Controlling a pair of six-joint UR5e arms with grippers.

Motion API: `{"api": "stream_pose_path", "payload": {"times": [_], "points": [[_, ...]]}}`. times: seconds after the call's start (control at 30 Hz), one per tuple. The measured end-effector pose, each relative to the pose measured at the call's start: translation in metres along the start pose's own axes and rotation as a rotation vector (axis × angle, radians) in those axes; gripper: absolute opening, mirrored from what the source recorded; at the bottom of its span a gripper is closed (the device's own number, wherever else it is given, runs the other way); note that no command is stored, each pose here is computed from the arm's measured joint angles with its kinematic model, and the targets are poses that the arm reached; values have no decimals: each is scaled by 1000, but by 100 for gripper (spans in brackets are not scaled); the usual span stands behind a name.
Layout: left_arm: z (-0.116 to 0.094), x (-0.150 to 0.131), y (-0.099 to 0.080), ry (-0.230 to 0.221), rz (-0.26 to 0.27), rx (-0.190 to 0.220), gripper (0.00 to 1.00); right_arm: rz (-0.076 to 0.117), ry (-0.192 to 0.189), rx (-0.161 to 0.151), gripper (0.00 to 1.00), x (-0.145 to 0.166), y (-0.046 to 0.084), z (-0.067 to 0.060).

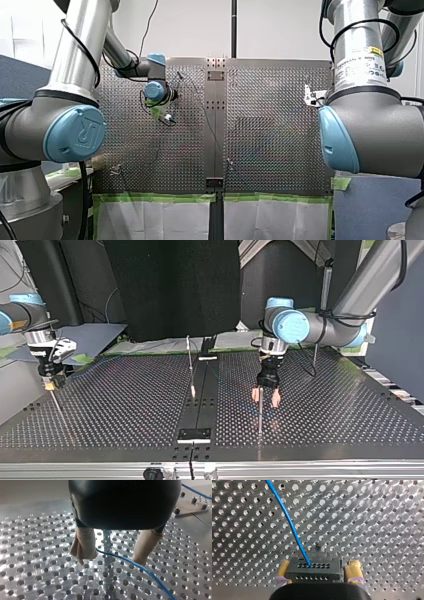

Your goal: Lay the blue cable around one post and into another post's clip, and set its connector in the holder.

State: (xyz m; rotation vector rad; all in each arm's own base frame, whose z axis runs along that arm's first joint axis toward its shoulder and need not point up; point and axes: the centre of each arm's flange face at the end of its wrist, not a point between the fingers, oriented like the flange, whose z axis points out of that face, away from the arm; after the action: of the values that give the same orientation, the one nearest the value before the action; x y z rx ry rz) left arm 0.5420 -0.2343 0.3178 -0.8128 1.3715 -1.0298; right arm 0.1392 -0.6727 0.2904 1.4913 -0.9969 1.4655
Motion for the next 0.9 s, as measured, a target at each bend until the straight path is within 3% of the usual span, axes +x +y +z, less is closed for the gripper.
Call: {"api": "stream_pose_path", "payload": {"times": [0.3,0.63,0.9], "points": [[-13,1,0,-17,59,-82,100,0,0,0,87,0,0,0],[-38,-8,-32,-61,157,-129,100,0,0,0,87,0,0,0],[-62,-9,-41,-79,252,-206,100,0,0,0,87,0,0,0]]}}
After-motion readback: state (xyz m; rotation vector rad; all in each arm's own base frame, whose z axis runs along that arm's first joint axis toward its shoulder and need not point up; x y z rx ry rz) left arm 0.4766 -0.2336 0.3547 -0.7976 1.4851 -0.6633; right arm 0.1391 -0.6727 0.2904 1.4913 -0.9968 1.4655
